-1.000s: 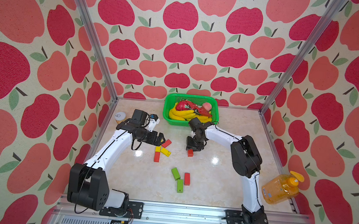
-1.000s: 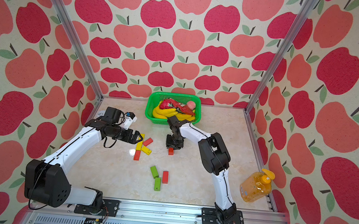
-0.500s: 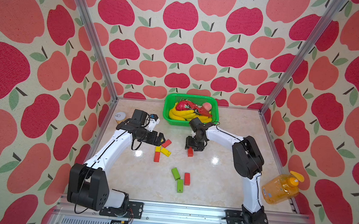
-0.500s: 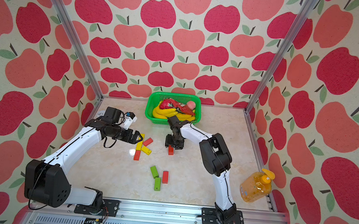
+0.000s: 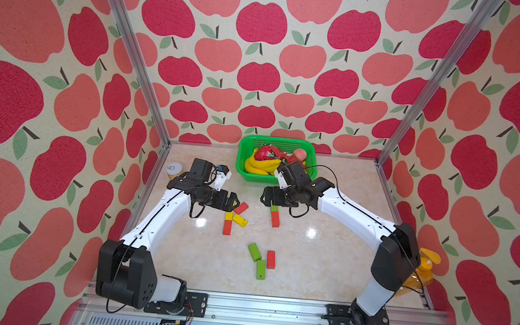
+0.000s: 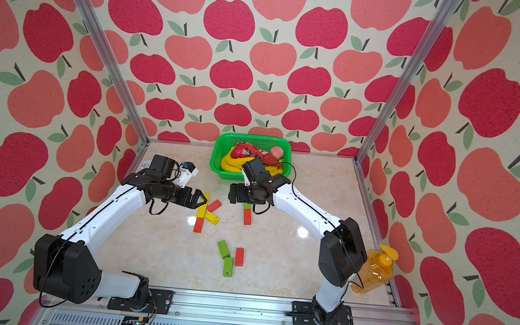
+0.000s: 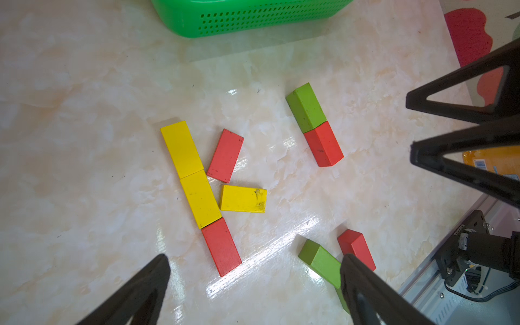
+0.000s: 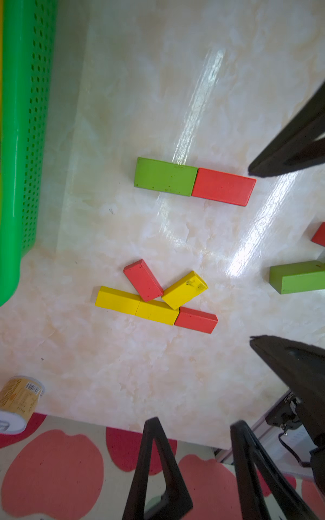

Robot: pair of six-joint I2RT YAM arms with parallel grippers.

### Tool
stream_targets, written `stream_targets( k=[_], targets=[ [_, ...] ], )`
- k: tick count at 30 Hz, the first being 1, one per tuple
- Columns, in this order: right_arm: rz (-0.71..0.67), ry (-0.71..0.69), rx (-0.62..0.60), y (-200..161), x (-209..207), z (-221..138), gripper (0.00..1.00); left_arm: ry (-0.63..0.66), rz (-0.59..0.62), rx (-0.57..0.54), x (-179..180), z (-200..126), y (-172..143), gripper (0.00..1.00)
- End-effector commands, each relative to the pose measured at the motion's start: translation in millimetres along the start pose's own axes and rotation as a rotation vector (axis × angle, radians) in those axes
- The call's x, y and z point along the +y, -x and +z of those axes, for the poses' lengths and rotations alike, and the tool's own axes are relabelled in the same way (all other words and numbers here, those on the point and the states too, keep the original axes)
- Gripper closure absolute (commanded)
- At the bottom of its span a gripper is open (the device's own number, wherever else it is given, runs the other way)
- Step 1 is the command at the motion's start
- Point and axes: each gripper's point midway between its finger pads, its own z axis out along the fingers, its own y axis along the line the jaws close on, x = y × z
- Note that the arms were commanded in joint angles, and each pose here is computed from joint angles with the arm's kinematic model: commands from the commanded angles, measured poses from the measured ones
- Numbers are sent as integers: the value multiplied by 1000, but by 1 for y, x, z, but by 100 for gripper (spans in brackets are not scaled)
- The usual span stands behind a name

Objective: Assemble the letter k with building blocks
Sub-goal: Assemble the building block at the center of the board, then adjust the building block at the center of the board.

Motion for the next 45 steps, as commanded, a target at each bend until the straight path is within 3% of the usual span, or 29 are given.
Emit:
stream_targets(
  k=[1,7,10,13,15,19,24,27,29,35,45],
  targets=[
    [40,-47,-6,-24,-21,1,1,4,46,-30,-7,-12,4,2],
    [139,-66,47,-88,-34,18,1,-11,83,-31,-19,-13,3,2],
    [222,-124,29,-105,-53,17,11,-36,108,-19,-28,-10,0,2],
    [291,-190,-7,-120,-75,9,23,-56,125,8,-34,-4,-4,16],
    [316,-203,-38,-128,-85,2,34,-60,135,30,-37,0,-7,37],
    [328,-234,-54,-137,-100,-8,35,-59,137,68,-38,10,-11,72],
    [375,-281,-21,-114,-132,-8,34,-87,66,133,-62,36,-2,91],
    [410,-259,-9,-93,-156,4,34,-17,90,152,-75,72,9,99],
    [416,-243,25,-79,-169,15,34,85,63,196,-69,99,17,100],
    [352,-148,87,-49,-161,49,33,215,0,275,-59,155,20,100],
    [353,-74,185,-55,-153,81,33,290,-26,318,-46,187,17,100]
  ],
)
